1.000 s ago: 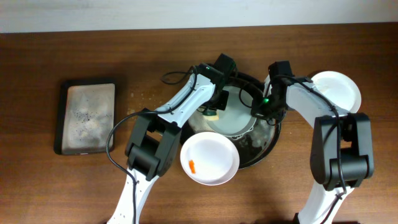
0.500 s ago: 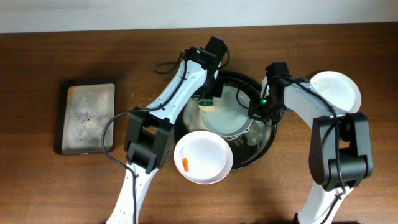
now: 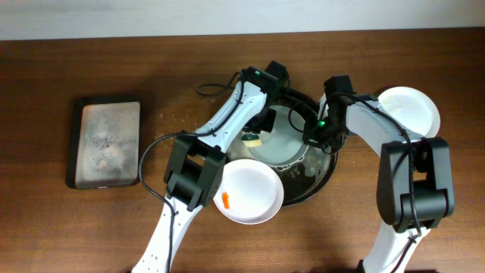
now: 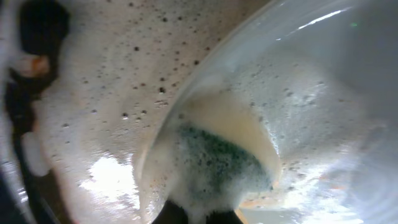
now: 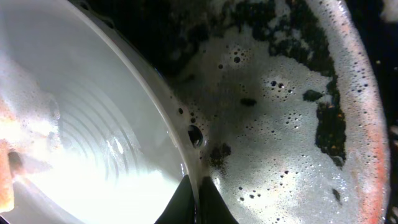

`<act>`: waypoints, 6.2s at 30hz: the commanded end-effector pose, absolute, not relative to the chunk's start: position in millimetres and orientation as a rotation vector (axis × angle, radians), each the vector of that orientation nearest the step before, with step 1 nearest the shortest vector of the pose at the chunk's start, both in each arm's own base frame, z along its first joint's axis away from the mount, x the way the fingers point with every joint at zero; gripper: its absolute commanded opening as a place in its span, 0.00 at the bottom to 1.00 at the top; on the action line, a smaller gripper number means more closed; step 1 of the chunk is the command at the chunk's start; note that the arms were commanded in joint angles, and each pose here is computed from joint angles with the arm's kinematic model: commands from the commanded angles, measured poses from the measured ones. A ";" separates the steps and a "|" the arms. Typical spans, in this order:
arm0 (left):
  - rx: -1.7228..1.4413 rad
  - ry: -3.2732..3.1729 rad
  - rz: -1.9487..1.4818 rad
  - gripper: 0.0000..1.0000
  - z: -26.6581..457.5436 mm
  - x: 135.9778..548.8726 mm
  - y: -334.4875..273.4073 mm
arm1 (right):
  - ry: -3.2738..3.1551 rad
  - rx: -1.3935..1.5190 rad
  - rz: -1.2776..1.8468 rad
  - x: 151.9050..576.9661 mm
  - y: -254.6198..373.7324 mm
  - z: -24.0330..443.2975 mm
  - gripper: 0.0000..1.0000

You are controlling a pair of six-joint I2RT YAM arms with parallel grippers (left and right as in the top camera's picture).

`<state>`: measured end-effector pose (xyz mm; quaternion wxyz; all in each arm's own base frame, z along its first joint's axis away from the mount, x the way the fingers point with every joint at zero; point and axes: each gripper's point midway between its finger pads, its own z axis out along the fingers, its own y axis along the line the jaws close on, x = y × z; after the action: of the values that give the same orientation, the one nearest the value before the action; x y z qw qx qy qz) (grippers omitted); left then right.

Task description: Clean dirty plates on tray and stack at the side

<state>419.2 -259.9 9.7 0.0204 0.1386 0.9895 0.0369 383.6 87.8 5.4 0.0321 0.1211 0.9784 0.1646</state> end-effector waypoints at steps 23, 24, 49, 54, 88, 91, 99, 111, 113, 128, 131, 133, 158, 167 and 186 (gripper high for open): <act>0.488 3.026 -0.236 0.00 67.3 460.2 -240.6 | 2.927 0.261 -0.018 385.5 24.7 90.7 0.04; 0.525 3.016 -0.291 0.00 68.4 459.2 -247.0 | 2.919 0.265 -0.063 385.4 19.2 97.4 0.04; 0.584 2.991 -0.407 0.00 70.5 457.0 -261.6 | 2.433 -0.112 -1.148 366.2 44.1 229.5 0.04; 0.584 2.992 -0.407 0.01 69.9 456.9 -261.6 | 2.418 -0.116 -1.174 366.0 41.8 232.4 0.04; 0.584 2.994 -0.407 0.01 69.0 456.9 -261.6 | 2.370 -0.064 -1.232 362.3 33.9 240.8 0.04; 0.584 2.994 -0.407 0.01 69.0 456.9 -261.6 | 2.370 -0.064 -1.233 362.3 33.9 240.9 0.04; 0.584 2.994 -0.407 0.01 69.0 456.9 -261.7 | 2.404 0.001 -1.141 363.5 40.1 231.8 0.04; 0.584 2.992 -0.408 0.01 69.1 457.3 -261.9 | 2.447 0.039 -1.117 357.1 39.5 225.0 0.04; 0.584 2.993 -0.408 0.01 69.0 456.9 -261.8 | 2.474 -0.046 -1.120 361.0 42.1 221.4 0.04; 0.584 2.995 -0.419 0.01 69.3 456.1 -262.7 | 2.526 -0.007 -1.016 357.7 51.8 213.1 0.04; 0.584 2.995 -0.419 0.01 69.3 456.1 -262.7 | 2.535 0.027 -1.011 359.6 44.8 212.0 0.04; 0.584 2.995 -0.419 0.01 69.3 456.1 -262.7 | 2.604 0.070 -0.938 358.2 42.4 202.3 0.04; 0.584 3.002 -0.416 0.01 69.0 454.7 -262.0 | 2.660 0.844 0.189 390.1 -115.0 180.9 0.04; 0.584 3.002 -0.417 0.01 69.1 454.7 -262.0 | 2.526 1.264 0.211 373.8 -249.0 104.0 0.05; 0.623 2.828 -0.542 0.01 175.9 436.4 -265.8 | 2.425 0.594 0.443 367.6 -96.3 276.6 0.50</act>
<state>442.7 -264.1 80.0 0.0125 0.1895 0.9698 -0.1533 375.2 -130.6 239.2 0.2613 0.2846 0.9083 0.1603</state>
